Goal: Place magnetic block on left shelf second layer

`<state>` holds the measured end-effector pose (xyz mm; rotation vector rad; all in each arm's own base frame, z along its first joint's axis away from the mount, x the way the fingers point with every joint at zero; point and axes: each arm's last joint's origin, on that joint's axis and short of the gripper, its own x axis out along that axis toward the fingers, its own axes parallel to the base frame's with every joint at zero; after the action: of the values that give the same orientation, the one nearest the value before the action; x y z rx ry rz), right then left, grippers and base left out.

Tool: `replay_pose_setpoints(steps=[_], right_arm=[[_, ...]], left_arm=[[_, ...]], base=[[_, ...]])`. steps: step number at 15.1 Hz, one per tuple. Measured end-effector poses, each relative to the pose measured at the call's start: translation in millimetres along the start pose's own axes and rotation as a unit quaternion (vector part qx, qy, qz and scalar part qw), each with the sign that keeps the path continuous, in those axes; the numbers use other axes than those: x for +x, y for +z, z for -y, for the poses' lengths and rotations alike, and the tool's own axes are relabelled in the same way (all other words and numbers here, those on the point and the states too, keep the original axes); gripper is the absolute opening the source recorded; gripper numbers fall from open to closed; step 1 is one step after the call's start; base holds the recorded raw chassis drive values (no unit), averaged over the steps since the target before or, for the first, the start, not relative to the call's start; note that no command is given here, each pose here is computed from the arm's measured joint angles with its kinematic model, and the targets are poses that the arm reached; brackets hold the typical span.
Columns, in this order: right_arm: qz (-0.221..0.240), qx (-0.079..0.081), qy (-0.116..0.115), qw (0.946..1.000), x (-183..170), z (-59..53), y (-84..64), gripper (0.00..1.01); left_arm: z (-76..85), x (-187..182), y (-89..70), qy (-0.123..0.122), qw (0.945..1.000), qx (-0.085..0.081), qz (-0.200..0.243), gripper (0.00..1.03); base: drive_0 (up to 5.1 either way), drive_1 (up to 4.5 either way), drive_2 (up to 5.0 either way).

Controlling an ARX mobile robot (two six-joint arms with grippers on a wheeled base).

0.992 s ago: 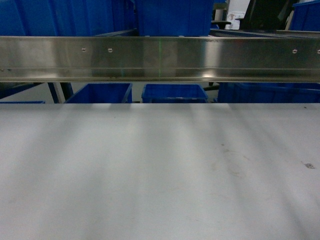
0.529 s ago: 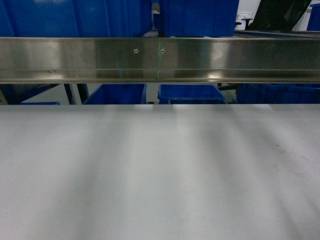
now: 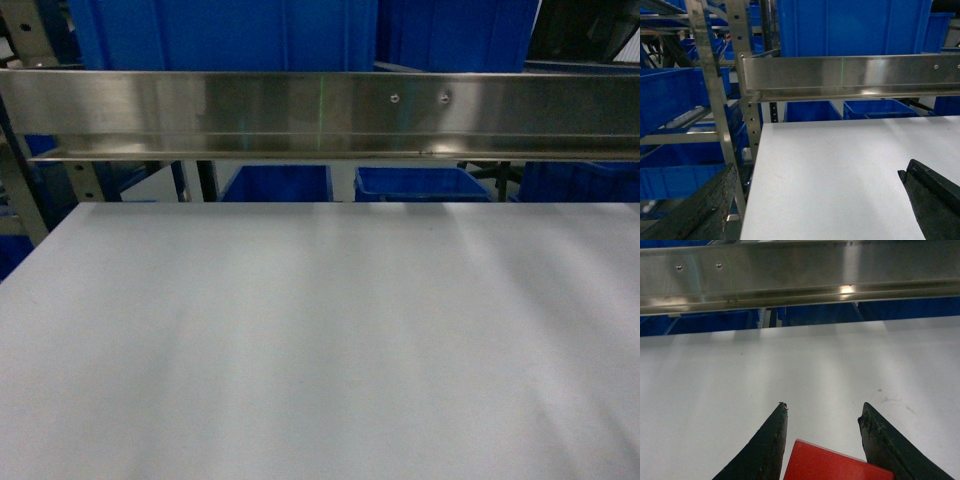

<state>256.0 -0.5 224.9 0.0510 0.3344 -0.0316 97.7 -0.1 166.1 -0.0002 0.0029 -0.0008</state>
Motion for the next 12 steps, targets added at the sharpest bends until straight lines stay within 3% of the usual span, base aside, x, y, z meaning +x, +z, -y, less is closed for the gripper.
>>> replay_pose_setpoints(steps=[12], right_arm=[[-0.001, 0.000, 0.000, 1.0000, -0.1, -0.1, -0.1, 0.39]], left_arm=[[0.0, 0.0, -0.1, 0.000, 1.0000, 0.000, 0.000, 0.98]], base=[[-4.9, 1.30, 3.4]])
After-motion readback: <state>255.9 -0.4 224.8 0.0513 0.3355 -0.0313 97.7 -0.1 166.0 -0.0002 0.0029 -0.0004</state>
